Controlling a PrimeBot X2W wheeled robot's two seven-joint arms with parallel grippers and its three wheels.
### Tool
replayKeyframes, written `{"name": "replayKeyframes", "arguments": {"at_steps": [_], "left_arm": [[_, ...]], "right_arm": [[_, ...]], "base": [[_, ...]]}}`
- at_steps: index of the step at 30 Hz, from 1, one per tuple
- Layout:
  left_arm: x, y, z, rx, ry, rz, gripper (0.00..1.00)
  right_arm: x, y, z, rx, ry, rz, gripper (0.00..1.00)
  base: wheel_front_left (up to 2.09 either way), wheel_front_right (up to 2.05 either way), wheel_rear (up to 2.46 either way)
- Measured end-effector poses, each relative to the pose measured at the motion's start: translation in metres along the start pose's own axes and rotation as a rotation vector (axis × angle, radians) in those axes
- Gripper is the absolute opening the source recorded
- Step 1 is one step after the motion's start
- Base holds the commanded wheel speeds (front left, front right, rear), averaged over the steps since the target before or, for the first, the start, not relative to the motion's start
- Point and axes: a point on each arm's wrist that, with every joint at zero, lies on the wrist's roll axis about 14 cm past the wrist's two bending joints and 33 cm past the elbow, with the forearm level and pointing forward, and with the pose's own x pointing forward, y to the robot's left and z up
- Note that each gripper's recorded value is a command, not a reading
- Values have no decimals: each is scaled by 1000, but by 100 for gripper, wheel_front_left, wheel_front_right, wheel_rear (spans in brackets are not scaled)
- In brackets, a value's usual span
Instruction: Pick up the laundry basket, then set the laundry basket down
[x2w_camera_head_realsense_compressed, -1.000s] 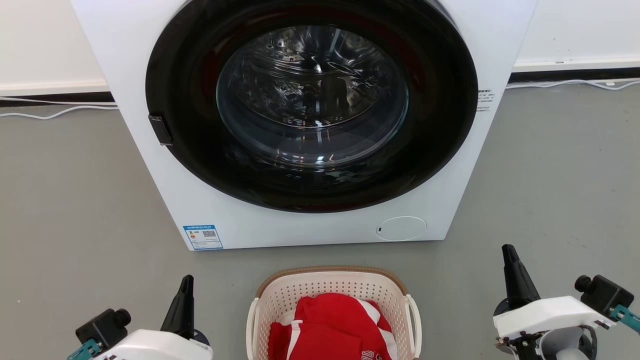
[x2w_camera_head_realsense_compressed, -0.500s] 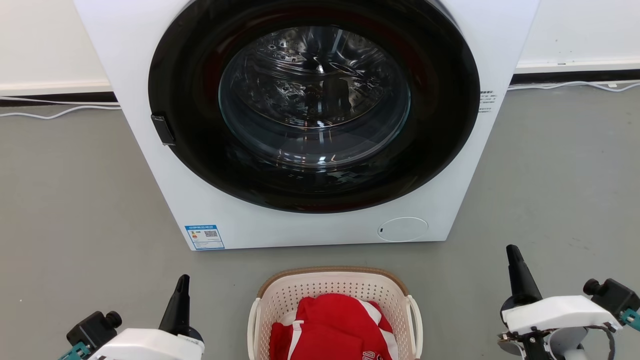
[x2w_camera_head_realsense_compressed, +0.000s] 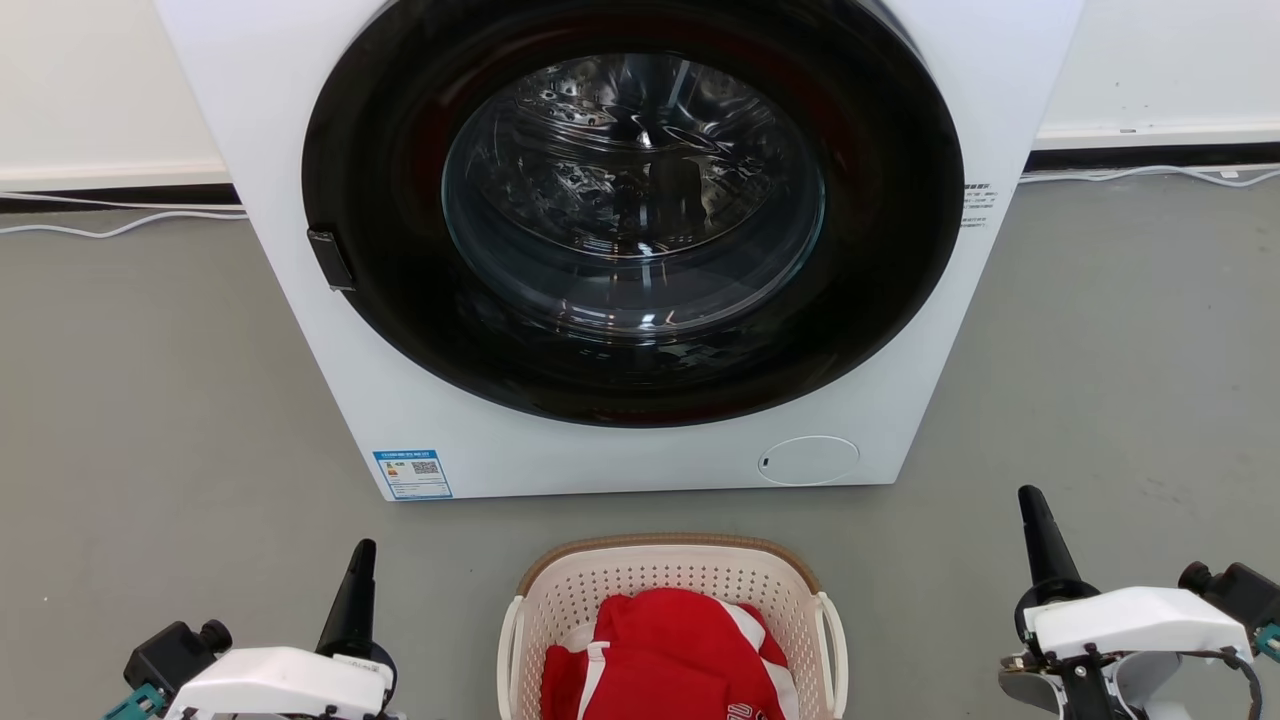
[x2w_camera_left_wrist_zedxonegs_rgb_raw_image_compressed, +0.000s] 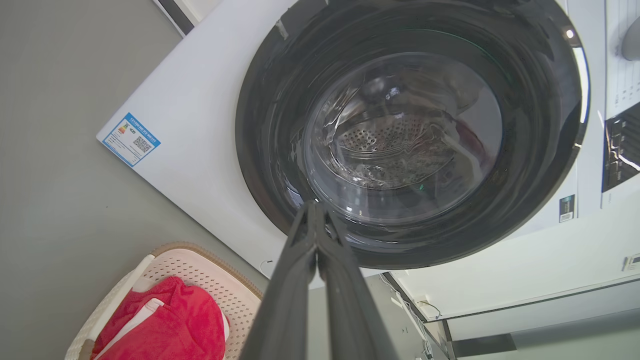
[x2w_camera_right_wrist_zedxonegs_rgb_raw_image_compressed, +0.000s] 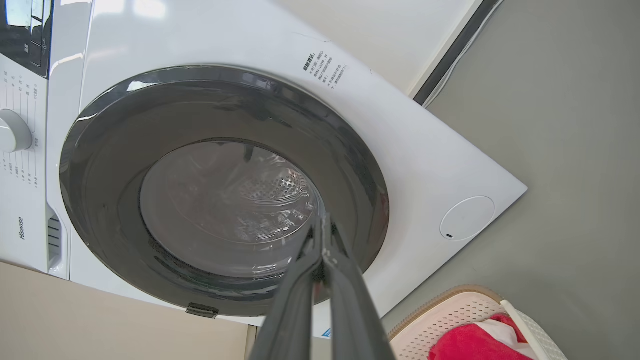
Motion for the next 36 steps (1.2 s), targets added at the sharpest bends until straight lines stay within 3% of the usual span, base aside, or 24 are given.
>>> {"name": "replayKeyframes", "arguments": {"at_steps": [36], "left_arm": [[2, -6, 12, -382, 0, -29, 0]], "right_arm": [[2, 9, 9, 388, 2, 34, 0]], "base": [[0, 0, 0]]}}
